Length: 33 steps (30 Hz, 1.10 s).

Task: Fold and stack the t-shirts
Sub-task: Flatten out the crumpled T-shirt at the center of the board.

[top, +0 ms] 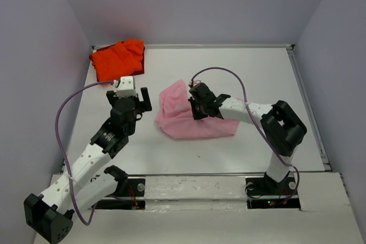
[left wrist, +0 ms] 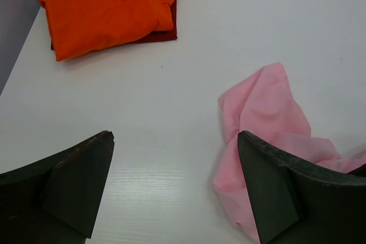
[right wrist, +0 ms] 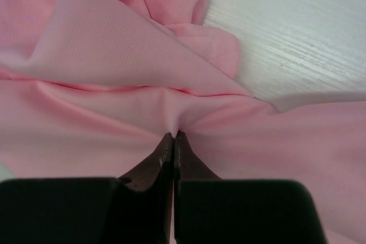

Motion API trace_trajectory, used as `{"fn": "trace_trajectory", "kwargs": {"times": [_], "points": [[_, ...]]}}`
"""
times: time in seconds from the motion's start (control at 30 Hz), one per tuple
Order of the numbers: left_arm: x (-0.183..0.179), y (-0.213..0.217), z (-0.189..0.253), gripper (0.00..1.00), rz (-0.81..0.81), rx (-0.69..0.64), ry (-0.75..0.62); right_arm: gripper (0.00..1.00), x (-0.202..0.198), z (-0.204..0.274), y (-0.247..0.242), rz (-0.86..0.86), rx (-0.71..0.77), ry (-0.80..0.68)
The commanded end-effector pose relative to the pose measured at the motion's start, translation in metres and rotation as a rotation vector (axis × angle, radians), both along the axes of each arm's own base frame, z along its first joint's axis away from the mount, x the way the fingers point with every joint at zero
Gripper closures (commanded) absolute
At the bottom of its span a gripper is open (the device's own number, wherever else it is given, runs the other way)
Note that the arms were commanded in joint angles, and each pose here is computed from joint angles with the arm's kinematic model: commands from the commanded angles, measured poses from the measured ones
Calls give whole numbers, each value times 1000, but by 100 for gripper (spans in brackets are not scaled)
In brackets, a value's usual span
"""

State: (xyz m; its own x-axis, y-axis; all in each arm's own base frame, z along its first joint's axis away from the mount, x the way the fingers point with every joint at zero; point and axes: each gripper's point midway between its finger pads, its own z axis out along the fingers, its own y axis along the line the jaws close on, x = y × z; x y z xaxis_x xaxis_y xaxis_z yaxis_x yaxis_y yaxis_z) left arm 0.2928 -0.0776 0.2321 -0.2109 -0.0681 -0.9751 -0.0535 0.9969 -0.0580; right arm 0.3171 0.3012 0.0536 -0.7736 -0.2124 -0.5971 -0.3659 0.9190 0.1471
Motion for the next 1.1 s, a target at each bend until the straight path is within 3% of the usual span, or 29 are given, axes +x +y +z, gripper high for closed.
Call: {"fn": "trace_trajectory", "kwargs": {"times": [0.0, 0.13, 0.23, 0.37, 0.57, 0.77, 0.93, 1.07], "points": [[4, 0, 31, 1, 11, -49, -75, 100, 1, -2, 7, -2, 37, -7], [3, 0, 32, 1, 9, -50, -79, 100, 4, 16, -11, -39, -22, -56], [3, 0, 33, 1, 9, -52, -81, 100, 8, 56, -30, -83, -52, -147], [3, 1, 33, 1, 14, -54, -82, 100, 1, 108, -90, -235, -184, -252], [3, 1, 33, 1, 15, -57, -78, 100, -30, 172, -165, -412, -238, -385], [3, 1, 32, 1, 17, -58, -73, 100, -55, 169, -215, -518, -376, -401], [4, 0, 31, 1, 15, -57, -69, 100, -66, 123, -220, -514, -450, -316], [3, 1, 32, 1, 18, -60, -75, 100, -57, 116, -196, -470, -389, -271]]}}
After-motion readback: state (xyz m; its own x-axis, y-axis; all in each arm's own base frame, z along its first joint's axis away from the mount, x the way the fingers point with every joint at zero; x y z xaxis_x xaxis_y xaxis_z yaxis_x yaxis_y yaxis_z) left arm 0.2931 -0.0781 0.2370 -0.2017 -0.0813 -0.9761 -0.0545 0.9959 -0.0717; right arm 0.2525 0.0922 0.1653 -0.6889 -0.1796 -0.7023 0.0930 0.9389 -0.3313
